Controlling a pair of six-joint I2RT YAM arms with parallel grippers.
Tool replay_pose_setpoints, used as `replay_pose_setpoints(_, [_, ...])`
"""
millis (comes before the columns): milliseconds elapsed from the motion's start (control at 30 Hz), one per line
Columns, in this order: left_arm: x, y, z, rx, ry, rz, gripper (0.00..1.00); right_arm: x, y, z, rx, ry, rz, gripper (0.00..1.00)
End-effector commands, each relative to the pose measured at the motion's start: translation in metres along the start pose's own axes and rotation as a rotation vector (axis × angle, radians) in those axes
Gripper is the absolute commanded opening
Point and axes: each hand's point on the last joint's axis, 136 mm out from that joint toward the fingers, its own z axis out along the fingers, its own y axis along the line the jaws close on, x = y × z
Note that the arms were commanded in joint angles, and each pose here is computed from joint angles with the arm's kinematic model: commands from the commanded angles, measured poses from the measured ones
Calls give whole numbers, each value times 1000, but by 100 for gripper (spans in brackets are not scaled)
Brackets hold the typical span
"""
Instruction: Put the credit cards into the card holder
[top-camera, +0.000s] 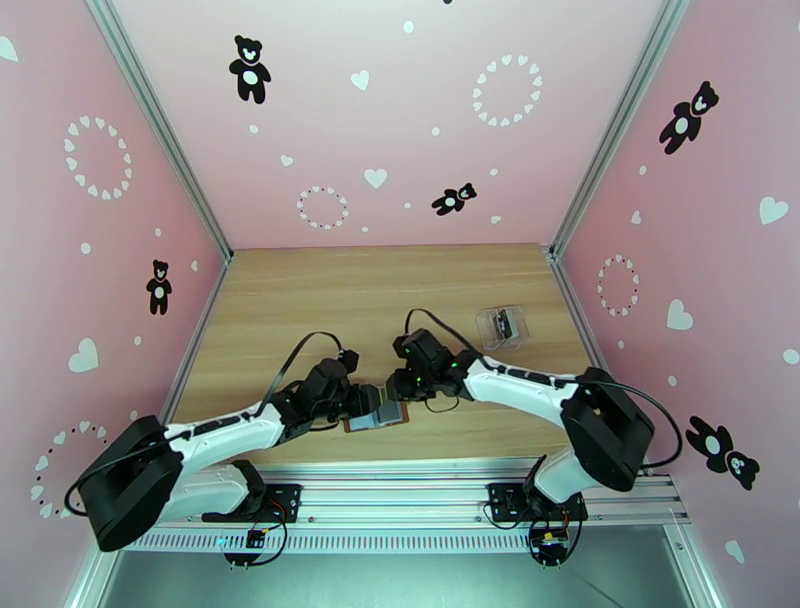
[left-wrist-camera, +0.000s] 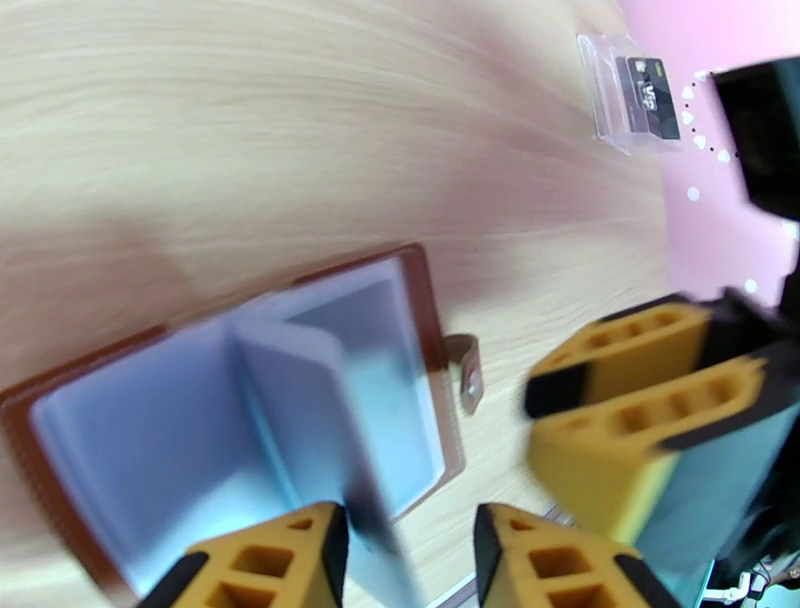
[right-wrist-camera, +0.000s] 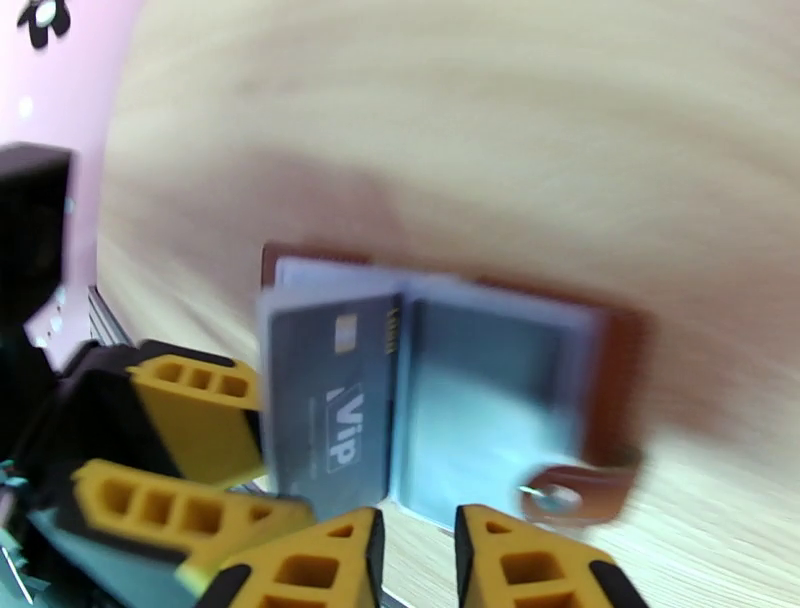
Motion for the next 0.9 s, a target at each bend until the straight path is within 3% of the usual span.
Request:
replay_pose_setpoints(0, [-6, -25, 12, 53, 20, 57, 40, 7, -41, -22, 138, -9, 21, 31])
replay_pose_setpoints(200, [-2, -32, 44, 38, 84, 79, 38, -6, -82, -66, 236, -97, 57, 36])
replay_pose_setpoints(300, [-1, -37, 43, 26, 81, 101, 37, -16, -100, -87, 328, -134, 43, 40])
replay_pose_setpoints(600, [-10, -21, -27, -92, -56, 164, 42, -87, -168, -165, 775, -198, 20, 62])
replay_pose_setpoints(867, [9, 14, -58, -130, -89, 123, 46, -124, -246, -176, 959, -5, 102, 70])
